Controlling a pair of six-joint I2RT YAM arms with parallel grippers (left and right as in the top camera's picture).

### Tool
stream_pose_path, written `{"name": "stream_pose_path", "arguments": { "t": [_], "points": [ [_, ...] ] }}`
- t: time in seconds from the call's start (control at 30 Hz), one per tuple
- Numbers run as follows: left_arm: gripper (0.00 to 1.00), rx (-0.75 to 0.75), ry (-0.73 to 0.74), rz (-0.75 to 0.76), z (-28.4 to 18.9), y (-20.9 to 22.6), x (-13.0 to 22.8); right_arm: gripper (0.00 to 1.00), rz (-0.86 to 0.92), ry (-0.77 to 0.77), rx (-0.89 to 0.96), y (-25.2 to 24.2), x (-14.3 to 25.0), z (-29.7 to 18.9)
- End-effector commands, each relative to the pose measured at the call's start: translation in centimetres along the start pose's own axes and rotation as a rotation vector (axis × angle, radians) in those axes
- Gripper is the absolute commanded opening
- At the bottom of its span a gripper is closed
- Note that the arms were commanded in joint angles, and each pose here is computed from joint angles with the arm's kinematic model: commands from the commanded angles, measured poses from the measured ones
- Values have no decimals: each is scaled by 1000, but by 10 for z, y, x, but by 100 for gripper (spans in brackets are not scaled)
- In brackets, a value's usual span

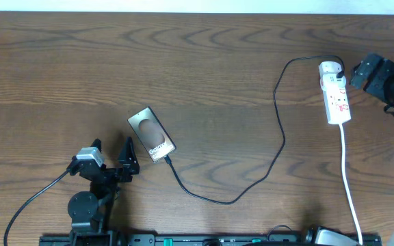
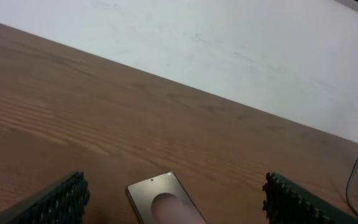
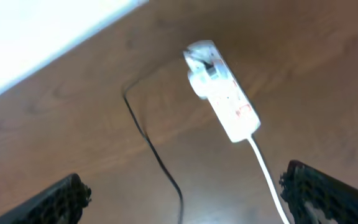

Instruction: Plug charger to phone and switch on socket

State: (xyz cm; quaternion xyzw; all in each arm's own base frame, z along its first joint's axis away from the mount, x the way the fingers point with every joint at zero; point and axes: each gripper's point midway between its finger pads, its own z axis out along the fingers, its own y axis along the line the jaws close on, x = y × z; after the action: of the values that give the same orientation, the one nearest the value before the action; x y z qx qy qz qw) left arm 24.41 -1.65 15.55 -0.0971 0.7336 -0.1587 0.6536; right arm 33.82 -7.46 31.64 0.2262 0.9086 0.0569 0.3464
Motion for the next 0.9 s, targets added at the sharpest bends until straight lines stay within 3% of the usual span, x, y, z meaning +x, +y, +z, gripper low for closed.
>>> {"name": "stream_pose_path", "arguments": {
  "t": [0.0, 0.17, 0.37, 0.57, 0.87],
  "points": [
    [88, -14, 46, 7, 1, 5, 15, 99, 4, -161, -82, 23, -7, -28],
    [88, -14, 46, 7, 1, 5, 15, 99, -97, -428, -257, 63, -5, -46],
    [88, -14, 46, 7, 1, 5, 15, 99, -150, -643, -410, 76, 28, -50],
    [88, -14, 46, 7, 1, 5, 15, 99, -168, -872, -524, 64, 73, -43],
    [88, -14, 46, 7, 1, 5, 15, 99, -154, -1038, -571, 35, 129, -21]
  ]
}}
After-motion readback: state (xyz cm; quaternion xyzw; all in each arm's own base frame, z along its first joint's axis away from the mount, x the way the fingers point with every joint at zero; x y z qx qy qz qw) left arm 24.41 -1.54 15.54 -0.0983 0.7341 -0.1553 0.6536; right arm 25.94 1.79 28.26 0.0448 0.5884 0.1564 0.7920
